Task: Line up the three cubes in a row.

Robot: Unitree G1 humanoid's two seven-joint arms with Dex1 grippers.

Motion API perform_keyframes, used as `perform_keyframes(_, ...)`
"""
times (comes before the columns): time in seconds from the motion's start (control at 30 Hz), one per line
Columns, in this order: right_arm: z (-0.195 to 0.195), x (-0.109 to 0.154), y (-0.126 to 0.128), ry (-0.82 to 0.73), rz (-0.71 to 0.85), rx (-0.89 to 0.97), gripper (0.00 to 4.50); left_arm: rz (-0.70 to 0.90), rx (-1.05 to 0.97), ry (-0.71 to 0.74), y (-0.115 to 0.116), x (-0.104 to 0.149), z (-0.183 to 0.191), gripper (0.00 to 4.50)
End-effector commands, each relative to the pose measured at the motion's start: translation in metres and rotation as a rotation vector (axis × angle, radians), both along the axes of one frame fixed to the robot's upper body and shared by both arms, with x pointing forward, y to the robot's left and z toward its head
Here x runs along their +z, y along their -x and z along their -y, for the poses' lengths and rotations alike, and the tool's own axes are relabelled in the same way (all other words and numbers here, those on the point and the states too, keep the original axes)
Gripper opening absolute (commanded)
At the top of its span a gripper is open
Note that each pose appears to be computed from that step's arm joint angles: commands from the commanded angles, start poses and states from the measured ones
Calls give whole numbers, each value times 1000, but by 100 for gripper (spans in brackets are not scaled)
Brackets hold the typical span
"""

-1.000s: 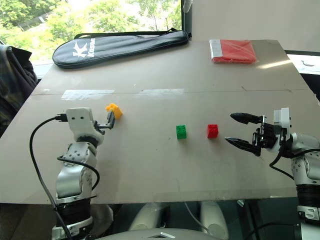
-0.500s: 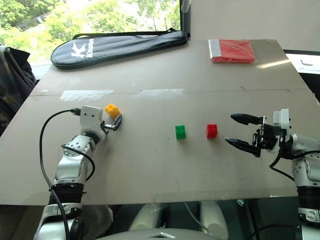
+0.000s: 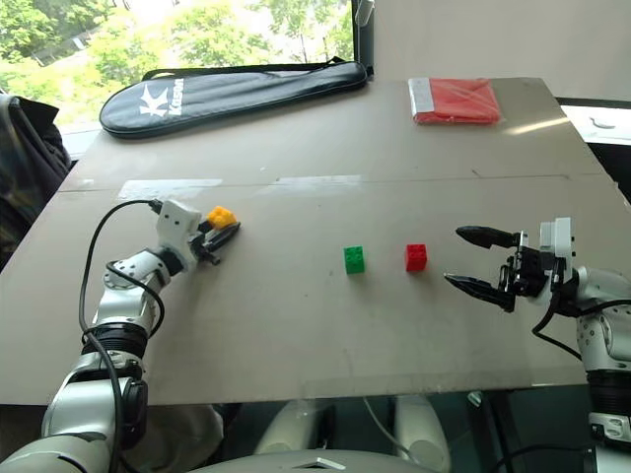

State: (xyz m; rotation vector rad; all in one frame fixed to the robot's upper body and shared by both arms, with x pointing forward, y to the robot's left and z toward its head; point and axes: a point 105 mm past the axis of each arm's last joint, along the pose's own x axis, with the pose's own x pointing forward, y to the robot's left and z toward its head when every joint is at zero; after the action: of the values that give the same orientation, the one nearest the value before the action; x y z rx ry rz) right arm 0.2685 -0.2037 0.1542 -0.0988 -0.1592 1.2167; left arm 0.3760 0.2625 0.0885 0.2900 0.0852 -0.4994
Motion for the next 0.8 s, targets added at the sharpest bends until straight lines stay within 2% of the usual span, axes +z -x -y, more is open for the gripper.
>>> perform_keyframes(0.03,5,12,3,9,57,-3,427,-82,-214,-7,18,-20,22,132)
perform_keyframes(0.23,3,12,3,11,47,15,427,-177,-653,-31,50,-24,71,132)
perform_keyframes(0.57,1,11,9,20,41,12,427,-144,-932,-181,43,-21,120,132)
perform_keyframes(0.7,1,9,10,24,42,2,427,-181,-1053,-220,50,-23,125,132)
perform_keyframes(0.8,-2,9,12,21,45,0,427,-202,-1069,-216,46,-22,128,132)
